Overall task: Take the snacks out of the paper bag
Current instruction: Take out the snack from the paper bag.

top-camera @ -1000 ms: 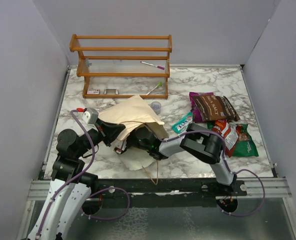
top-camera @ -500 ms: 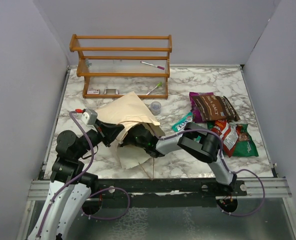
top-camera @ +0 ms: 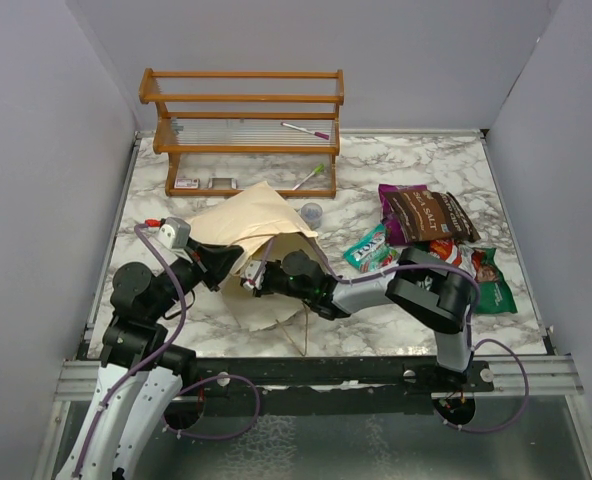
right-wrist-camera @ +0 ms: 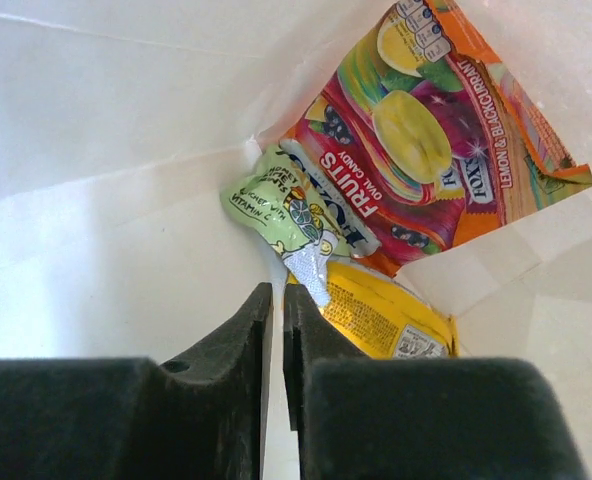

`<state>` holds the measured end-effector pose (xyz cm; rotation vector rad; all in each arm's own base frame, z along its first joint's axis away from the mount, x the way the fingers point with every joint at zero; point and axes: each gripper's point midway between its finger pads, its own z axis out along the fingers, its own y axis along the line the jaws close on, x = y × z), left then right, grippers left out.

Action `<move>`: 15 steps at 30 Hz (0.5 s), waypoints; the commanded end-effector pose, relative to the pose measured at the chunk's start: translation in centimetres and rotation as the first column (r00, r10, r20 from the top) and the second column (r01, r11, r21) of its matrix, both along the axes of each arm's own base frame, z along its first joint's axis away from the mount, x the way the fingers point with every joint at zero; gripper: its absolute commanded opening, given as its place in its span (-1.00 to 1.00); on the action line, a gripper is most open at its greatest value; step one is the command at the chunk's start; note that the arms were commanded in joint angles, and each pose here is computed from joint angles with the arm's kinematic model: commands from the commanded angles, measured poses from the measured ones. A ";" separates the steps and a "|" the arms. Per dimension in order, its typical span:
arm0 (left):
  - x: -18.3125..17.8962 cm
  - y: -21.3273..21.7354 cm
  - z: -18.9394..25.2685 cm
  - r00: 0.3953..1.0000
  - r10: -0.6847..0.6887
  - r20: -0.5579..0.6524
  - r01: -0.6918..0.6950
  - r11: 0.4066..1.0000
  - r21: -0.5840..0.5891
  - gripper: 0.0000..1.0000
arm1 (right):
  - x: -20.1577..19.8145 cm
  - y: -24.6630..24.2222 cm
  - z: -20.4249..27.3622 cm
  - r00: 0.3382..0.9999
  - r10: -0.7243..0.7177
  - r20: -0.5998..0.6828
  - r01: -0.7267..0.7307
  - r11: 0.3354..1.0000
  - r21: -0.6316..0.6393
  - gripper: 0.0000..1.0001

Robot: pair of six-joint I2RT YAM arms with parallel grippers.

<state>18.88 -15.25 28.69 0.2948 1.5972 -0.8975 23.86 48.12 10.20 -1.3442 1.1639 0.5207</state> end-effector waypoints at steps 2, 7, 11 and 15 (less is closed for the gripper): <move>-0.2 0.5 1.4 0.999 0.021 0.044 -0.021 1.000 -0.003 -1.00 | 0.6 0.8 -0.5 1.000 -0.011 0.011 0.010 0.999 0.033 -0.47; -0.3 0.3 1.4 0.999 0.007 0.044 -0.007 1.000 0.000 -1.00 | 1.7 2.0 -3.0 0.997 0.007 0.072 -0.002 0.998 -0.064 -0.14; -0.3 -0.1 1.3 0.999 -0.014 0.041 0.014 1.000 -0.004 -1.00 | 1.7 3.0 -3.8 0.994 0.062 0.094 -0.054 0.995 -0.088 0.00; -0.6 -0.8 1.1 0.997 -0.070 0.032 0.070 0.998 -0.005 -1.00 | 2.3 4.0 -4.5 0.993 0.073 0.094 -0.064 0.993 -0.098 0.17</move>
